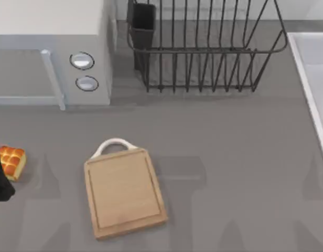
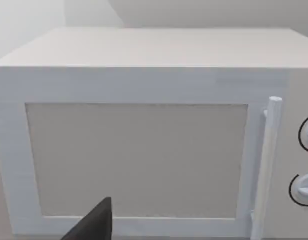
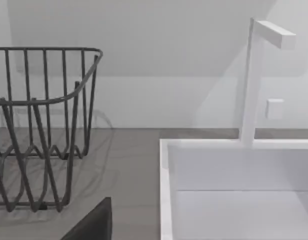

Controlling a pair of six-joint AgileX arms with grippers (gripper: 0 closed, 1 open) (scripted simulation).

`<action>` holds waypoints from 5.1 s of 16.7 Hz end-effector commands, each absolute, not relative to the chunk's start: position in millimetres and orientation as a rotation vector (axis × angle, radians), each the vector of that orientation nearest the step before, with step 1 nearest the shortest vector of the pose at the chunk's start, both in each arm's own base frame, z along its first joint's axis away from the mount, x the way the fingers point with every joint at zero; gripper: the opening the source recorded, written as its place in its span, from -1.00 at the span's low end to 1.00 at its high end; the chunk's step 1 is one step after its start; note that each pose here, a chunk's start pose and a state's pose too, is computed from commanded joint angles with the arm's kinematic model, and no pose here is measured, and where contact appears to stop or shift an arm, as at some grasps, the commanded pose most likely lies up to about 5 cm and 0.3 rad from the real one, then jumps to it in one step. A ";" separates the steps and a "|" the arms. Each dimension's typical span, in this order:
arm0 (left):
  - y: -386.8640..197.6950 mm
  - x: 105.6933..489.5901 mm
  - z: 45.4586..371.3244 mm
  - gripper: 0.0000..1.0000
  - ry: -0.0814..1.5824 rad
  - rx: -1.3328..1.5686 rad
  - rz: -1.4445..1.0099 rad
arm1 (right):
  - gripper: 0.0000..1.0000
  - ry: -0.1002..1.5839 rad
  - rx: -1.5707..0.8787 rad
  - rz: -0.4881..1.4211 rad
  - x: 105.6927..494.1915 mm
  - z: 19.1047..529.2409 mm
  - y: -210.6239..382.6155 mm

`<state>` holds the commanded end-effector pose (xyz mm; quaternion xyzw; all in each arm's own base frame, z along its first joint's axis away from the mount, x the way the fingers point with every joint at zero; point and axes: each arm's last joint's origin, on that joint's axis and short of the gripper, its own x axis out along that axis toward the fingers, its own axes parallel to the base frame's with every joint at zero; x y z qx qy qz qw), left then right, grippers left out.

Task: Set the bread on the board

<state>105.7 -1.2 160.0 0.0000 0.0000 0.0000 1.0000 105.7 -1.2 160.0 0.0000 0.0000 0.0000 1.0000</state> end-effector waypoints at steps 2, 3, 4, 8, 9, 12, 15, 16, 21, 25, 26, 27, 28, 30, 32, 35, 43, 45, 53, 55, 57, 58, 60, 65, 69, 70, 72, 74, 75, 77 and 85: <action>-1.2 105.7 160.0 1.00 0.000 0.000 0.000 | 1.00 0.000 0.000 0.000 105.7 160.0 -1.2; -1.1 105.7 161.8 1.00 0.008 0.002 0.001 | 1.00 0.000 0.000 0.000 105.7 160.0 -1.2; -0.9 105.9 165.4 1.00 0.024 0.005 0.004 | 1.00 0.000 0.000 0.000 105.7 160.0 -1.2; -0.1 112.7 192.1 1.00 0.176 0.035 0.008 | 1.00 0.000 0.000 0.000 105.7 160.0 -1.2; 0.2 117.4 199.8 1.00 0.239 0.045 0.007 | 1.00 0.000 0.000 0.000 105.7 160.0 -1.2; 1.1 143.0 218.7 1.00 0.483 0.076 -0.006 | 1.00 0.000 0.000 0.000 105.7 160.0 -1.2; 2.4 183.2 224.6 1.00 0.777 0.105 -0.031 | 1.00 0.000 0.000 0.000 105.7 160.0 -1.2; 2.9 197.9 223.4 1.00 0.875 0.114 -0.042 | 1.00 0.000 0.000 0.000 105.7 160.0 -1.2; 5.9 265.0 203.4 1.00 1.284 0.146 -0.104 | 1.00 0.000 0.000 0.000 105.7 160.0 -1.2; 7.6 305.9 181.1 1.00 1.493 0.162 -0.150 | 1.00 0.000 0.000 0.000 105.7 160.0 -1.2; 7.9 313.6 176.9 1.00 1.524 0.166 -0.158 | 1.00 0.000 0.000 0.000 105.7 160.0 -1.2; 8.1 319.9 174.1 1.00 1.545 0.169 -0.165 | 1.00 0.000 0.000 0.000 105.7 160.0 -1.2; 8.3 324.6 172.5 1.00 1.557 0.171 -0.169 | 1.00 0.000 0.000 0.000 105.7 160.0 -1.2; 8.4 328.4 172.0 1.00 1.563 0.174 -0.172 | 1.00 0.000 0.000 0.000 105.7 160.0 -1.2; 8.4 328.4 172.0 1.00 1.563 0.174 -0.172 | 1.00 0.000 0.000 0.000 105.7 160.0 -1.2; 7.7 327.4 172.1 1.00 1.561 0.174 -0.172 | 1.00 0.000 0.000 0.000 105.7 160.0 -1.2; 6.8 310.6 131.9 1.00 1.568 0.173 -0.172 | 1.00 0.000 0.000 0.000 105.7 160.0 -1.2; 7.2 313.6 118.0 1.00 1.571 0.172 -0.172 | 1.00 0.000 0.000 0.000 105.7 160.0 -1.2; 8.4 328.4 102.0 1.00 1.563 0.174 -0.172 | 1.00 0.000 0.000 0.000 105.7 160.0 -1.2; 8.4 328.4 102.0 0.85 1.563 0.174 -0.172 | 1.00 0.000 0.000 0.000 105.7 160.0 -1.2; 8.4 328.4 102.0 0.55 1.563 0.174 -0.172 | 1.00 0.000 0.000 0.000 105.7 160.0 -1.2; 8.4 328.4 102.0 0.40 1.563 0.174 -0.172 | 1.00 0.000 0.000 0.000 105.7 160.0 -1.2; 8.4 328.4 102.0 0.10 1.563 0.174 -0.172 | 1.00 0.000 0.000 0.000 105.7 160.0 -1.2; 8.4 328.4 102.0 -0.66 1.563 0.174 -0.172 | 1.00 0.000 0.000 0.000 105.7 160.0 -1.2; 8.4 328.4 102.0 -1.00 1.563 0.174 -0.172 | 1.00 0.000 0.000 0.000 105.7 160.0 -1.2; 8.4 328.4 102.0 -1.00 1.563 0.174 -0.172 | 1.00 0.000 0.000 0.000 105.7 160.0 -1.2; 8.4 328.4 102.0 -1.00 1.563 0.174 -0.172 | 1.00 0.000 0.000 0.000 105.7 160.0 -1.2; 8.4 328.4 102.0 -1.00 1.563 0.174 -0.172 | 1.00 0.000 0.000 0.000 105.7 160.0 -1.2; 8.4 328.4 102.0 -1.00 1.563 0.174 -0.172 | 1.00 0.000 0.000 0.000 105.7 160.0 -1.2; 8.6 323.8 113.9 -1.00 1.562 0.171 -0.171 | 1.00 0.000 0.000 0.000 105.7 160.0 -1.2; -0.8 308.8 163.8 -1.00 1.553 0.204 -0.149 | 1.00 0.000 0.000 0.000 105.7 160.0 -1.2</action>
